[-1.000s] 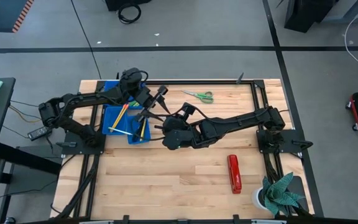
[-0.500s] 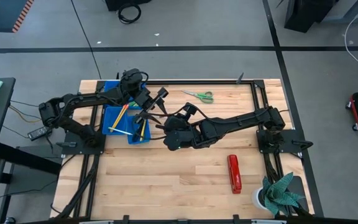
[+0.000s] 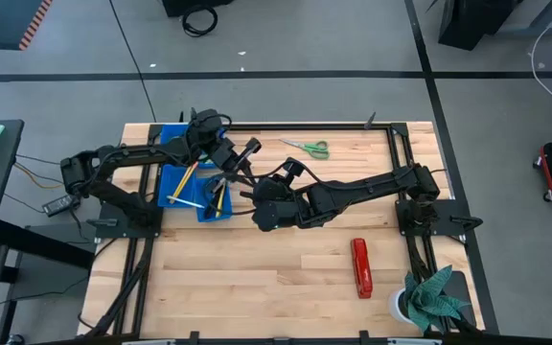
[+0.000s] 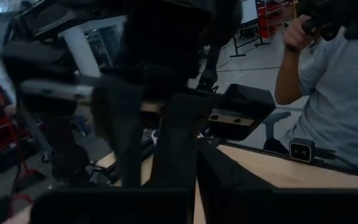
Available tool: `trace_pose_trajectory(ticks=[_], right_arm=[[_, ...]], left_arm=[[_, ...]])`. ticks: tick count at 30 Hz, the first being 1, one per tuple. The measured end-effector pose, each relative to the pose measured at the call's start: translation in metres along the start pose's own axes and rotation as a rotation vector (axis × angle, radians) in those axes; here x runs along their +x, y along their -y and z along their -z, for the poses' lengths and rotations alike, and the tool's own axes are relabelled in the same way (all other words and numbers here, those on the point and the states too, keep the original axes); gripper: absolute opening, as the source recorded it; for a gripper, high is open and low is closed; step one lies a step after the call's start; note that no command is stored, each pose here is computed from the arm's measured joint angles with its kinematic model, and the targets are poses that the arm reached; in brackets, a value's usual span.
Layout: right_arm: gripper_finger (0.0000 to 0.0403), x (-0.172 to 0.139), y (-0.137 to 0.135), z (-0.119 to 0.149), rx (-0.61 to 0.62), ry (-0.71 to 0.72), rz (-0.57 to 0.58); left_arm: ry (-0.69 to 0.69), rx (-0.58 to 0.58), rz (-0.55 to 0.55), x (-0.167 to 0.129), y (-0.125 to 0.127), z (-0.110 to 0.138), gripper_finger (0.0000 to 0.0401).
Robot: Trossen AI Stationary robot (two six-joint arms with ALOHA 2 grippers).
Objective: Sort crayons/erasers/pens/pencils in bins
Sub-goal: Put the green crayon into the top left blue bin
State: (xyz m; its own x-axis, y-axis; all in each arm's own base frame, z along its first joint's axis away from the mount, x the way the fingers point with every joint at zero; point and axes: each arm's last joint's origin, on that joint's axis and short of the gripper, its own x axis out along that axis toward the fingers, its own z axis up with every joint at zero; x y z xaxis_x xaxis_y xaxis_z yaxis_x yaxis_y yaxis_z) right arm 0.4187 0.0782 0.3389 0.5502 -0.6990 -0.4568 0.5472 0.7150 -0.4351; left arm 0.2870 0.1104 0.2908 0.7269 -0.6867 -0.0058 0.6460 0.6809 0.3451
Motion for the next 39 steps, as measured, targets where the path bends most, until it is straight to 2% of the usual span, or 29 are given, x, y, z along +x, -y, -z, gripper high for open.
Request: trace_pose_trajectory(ticks=[5,8,10,15,18,20,23,28,32,39], right_arm=[[0.0037,0.0,0.0,0.002,-0.022,-0.014,-0.002],[0.0037,0.003,0.003,0.008,-0.031,-0.079,-0.041],[0.0037,0.011,0.005,0.013,0.005,-0.13,-0.076],[0.0044,0.052,0.002,0.047,0.0,-0.305,-0.185],[0.0063,0.075,0.002,0.073,-0.056,-0.418,-0.289],[0.008,0.086,0.003,0.087,-0.063,-0.468,-0.317],[0.0108,0.101,0.004,0.101,-0.009,-0.502,-0.329],[0.0142,0.115,0.007,0.113,0.165,-0.573,-0.405],[0.0146,0.113,0.0,0.129,0.242,-0.676,-0.464],[0.0137,0.098,-0.018,0.158,0.271,-0.81,-0.484]], left_arm=[[-0.016,-0.108,-0.057,-0.019,-0.007,0.0,0.001],[-0.001,-0.165,-0.038,-0.039,-0.009,-0.005,0.0009],[0.007,-0.2,-0.023,-0.055,-0.009,-0.012,0.0017],[0.016,-0.22,0.033,-0.087,-0.004,-0.029,0.0056],[0.012,-0.275,0.028,-0.096,-0.003,-0.026,0.0074],[0.008,-0.29,0.011,-0.101,-0.003,-0.023,0.0082],[0.005,-0.272,-0.003,-0.104,-0.001,-0.019,0.0089],[0.001,-0.278,-0.022,-0.11,-0.002,-0.018,0.0088],[0.0,-0.291,-0.03,-0.112,-0.001,-0.017,0.0086],[0.0,-0.294,-0.028,-0.111,-0.001,-0.017,0.0093]])
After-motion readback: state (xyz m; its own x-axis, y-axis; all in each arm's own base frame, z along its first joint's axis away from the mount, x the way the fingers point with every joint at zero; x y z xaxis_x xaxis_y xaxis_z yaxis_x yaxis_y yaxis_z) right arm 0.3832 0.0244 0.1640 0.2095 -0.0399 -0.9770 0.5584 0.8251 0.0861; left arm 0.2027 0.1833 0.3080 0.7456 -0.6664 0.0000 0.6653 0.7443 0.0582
